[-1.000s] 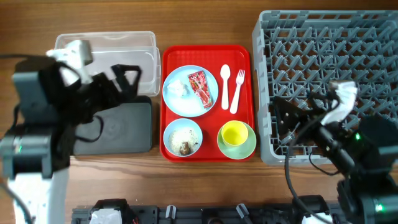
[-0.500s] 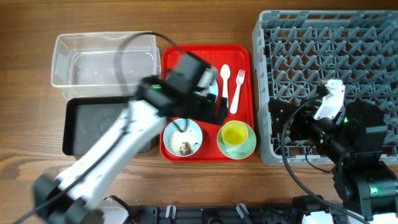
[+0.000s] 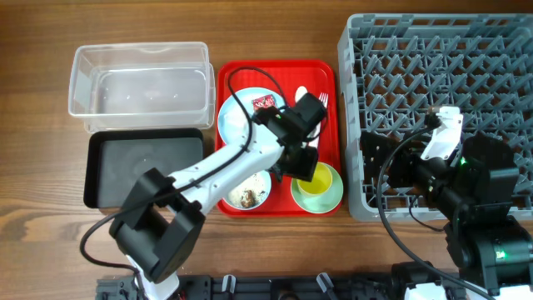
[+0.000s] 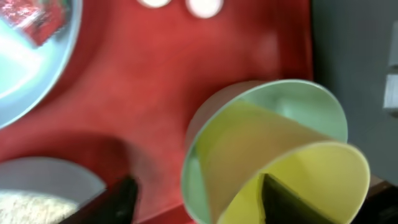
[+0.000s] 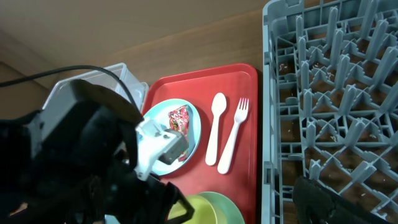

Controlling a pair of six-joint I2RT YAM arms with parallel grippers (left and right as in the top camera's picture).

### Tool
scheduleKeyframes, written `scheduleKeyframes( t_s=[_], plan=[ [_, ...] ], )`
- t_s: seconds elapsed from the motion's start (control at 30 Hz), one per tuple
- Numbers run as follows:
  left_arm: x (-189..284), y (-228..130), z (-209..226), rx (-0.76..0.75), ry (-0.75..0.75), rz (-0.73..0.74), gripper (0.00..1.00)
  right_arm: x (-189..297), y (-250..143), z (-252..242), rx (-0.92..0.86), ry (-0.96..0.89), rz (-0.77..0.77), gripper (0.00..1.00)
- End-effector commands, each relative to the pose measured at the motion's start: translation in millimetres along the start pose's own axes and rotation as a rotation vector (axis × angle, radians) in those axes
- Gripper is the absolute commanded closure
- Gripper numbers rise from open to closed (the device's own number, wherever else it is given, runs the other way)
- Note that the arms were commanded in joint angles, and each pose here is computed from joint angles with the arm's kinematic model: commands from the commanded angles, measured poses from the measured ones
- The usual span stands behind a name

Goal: Sort waste into correct bins and load items into the dishwasher rack
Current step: 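Reach the left gripper to the yellow cup and grasp it, then lift the yellow cup and hand it to the right gripper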

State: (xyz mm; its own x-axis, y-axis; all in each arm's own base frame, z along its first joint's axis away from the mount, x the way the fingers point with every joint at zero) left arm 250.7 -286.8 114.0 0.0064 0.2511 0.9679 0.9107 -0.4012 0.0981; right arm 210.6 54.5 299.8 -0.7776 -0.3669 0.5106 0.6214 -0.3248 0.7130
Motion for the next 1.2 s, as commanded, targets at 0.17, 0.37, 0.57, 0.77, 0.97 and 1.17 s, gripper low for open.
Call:
scheduleKeyframes(
  t_s=[0.17, 0.37, 0.57, 0.77, 0.97, 1.17],
  plan=[
    [-12.0, 0.6, -11.9, -0.030, 0.011, -0.004, 0.96, 4.7, 5.6, 2.0, -0.008, -0.009, -0.026, 0.00],
    [11.9, 6.9, -1.0, 0.057, -0.025, -0.042, 0.96, 4.7, 5.7, 2.1, -0.017, -0.008, -0.027, 0.00],
    [71.2, 17.4, 14.4, 0.122, -0.330, -0.089, 0.96, 4.7, 3.4, 8.7, -0.015, 0.045, -0.006, 0.00],
    [146.8, 27.2, 47.6, 0.176, -0.796, -0.178, 0.96, 7.0, 3.8, 41.5, 0.003, 0.304, 0.046, 0.01],
    [194.2, 21.5, 55.9, 0.146, -1.175, -0.178, 0.96, 5.4, 11.2, 79.1, 0.099, 0.657, 0.117, 0.06],
    [209.6, 14.8, 45.0, 0.101, -1.324, -0.134, 0.96, -9.3, 17.3, 93.5, 0.136, 0.894, 0.208, 0.15]
  ],
)
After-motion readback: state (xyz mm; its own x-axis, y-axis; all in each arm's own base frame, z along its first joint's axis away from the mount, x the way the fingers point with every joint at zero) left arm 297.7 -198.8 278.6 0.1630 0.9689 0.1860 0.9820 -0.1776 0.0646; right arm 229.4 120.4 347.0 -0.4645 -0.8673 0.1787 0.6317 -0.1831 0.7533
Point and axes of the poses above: each gripper's point midway between its finger pads, its own x axis back along the fingers, its own z axis along the line the jaws close on, y = z × x, the point moved 5 cm from there along x, back along the fingers, and after that the axes turned 5 degrees about -x, right-handed, at the moved point
